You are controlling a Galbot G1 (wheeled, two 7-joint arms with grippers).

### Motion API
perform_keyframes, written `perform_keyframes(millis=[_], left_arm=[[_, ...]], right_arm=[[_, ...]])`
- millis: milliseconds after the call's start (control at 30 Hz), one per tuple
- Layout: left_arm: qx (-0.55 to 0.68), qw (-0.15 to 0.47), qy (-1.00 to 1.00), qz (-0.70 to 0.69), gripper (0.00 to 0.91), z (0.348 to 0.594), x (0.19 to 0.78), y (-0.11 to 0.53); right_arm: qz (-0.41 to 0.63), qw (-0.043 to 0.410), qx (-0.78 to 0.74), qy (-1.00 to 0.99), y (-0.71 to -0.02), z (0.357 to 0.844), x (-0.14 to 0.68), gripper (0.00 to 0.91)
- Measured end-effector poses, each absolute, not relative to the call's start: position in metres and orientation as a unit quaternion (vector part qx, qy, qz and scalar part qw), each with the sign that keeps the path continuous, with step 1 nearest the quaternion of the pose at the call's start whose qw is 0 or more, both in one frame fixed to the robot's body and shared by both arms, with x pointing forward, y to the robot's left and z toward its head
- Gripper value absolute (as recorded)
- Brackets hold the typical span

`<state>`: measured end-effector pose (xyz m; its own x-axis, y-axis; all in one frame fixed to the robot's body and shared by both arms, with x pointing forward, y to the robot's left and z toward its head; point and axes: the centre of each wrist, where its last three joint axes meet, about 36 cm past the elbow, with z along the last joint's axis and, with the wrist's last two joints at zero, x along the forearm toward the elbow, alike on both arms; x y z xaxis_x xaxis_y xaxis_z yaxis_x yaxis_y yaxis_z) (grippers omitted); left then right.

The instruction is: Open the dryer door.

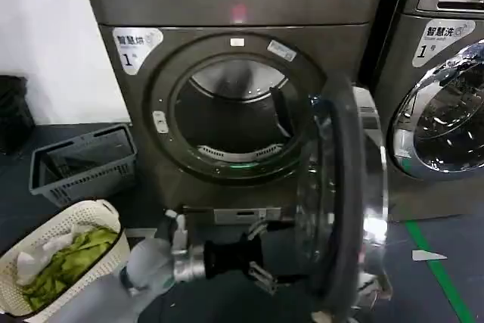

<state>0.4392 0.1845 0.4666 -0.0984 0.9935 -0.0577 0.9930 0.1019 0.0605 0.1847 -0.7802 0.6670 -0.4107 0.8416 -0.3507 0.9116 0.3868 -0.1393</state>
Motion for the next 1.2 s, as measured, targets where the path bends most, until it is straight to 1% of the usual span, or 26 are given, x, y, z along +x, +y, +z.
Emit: perform_keyframes(millis=[167,333,467,767,1200], left_arm=[[0.685,0.045,0.727,0.017,0.907,0.463,0.457,0.157],[0.697,0.041,0.715,0.015,0.907,0.457,0.472,0.124],[0.708,0.047,0.704,0.014,0.907,0.459,0.48,0.097],[0.715,0.064,0.696,0.014,0.907,0.461,0.508,0.044],[0.712,0.104,0.694,0.027,0.907,0.498,0.543,-0.027]], right_arm=[[-0.178,0.105,0.55,0.809,-0.773,0.675,0.16,0.907],[-0.193,0.113,0.557,0.8,-0.766,0.684,0.144,0.907],[-0.205,0.119,0.559,0.794,-0.761,0.688,0.132,0.907],[-0.238,0.116,0.571,0.777,-0.748,0.687,0.115,0.907],[-0.235,0.121,0.587,0.765,-0.739,0.672,0.092,0.907]])
